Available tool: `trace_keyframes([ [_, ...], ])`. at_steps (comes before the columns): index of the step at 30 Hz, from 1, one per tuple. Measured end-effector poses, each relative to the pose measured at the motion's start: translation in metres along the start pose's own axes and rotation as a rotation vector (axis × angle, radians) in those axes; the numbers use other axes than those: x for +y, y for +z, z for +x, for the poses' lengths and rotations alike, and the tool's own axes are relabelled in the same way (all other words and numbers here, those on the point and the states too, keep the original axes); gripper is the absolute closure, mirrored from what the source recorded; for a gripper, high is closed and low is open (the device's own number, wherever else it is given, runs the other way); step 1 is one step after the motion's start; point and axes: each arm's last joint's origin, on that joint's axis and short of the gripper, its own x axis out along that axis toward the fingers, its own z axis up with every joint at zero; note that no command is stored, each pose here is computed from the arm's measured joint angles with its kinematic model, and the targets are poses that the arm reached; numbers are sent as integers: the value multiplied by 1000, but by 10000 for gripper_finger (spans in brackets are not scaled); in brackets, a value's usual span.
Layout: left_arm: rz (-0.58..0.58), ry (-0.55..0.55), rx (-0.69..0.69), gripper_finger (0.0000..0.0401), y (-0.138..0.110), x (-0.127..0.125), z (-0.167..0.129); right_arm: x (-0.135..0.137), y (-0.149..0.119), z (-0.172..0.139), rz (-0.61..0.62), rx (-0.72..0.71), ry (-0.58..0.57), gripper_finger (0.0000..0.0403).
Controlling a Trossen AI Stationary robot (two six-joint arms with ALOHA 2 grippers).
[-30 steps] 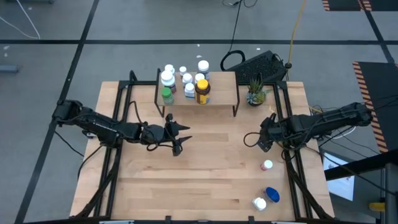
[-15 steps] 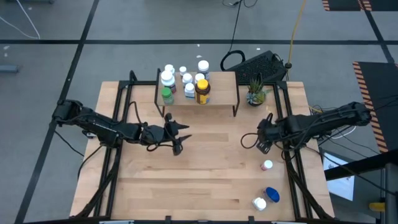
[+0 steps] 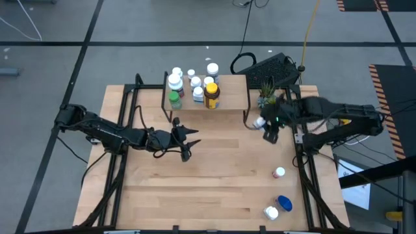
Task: Pick and place medicine bottles onto shelf by color
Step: Put the white pill bottle on the shelf
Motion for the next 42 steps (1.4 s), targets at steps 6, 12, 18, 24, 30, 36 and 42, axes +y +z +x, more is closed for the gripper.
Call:
trace_keyframes([
  [6, 0, -1, 1, 210, 0, 0, 0, -21, 59, -25, -110, -93, -46, 227],
  [12, 1, -1, 3, 210, 0, 0, 0, -43, 106, -20, -330, -85, -116, 227],
  [18, 4, -2, 11, 210, -1, 0, 0, -71, 138, 7, -495, -45, -180, 227],
  [24, 5, -5, 28, 210, -3, 0, 0, -104, 155, 35, -561, -53, -184, 227],
  [30, -9, -4, 31, 210, -3, 0, 0, -131, 156, 68, -581, -7, -52, 226],
  [36, -15, -4, 38, 210, -4, 0, 0, -146, 155, 79, -551, 25, -55, 226],
  [42, -7, -3, 52, 210, -5, 0, 0, -150, 154, 78, -546, 27, -59, 226],
])
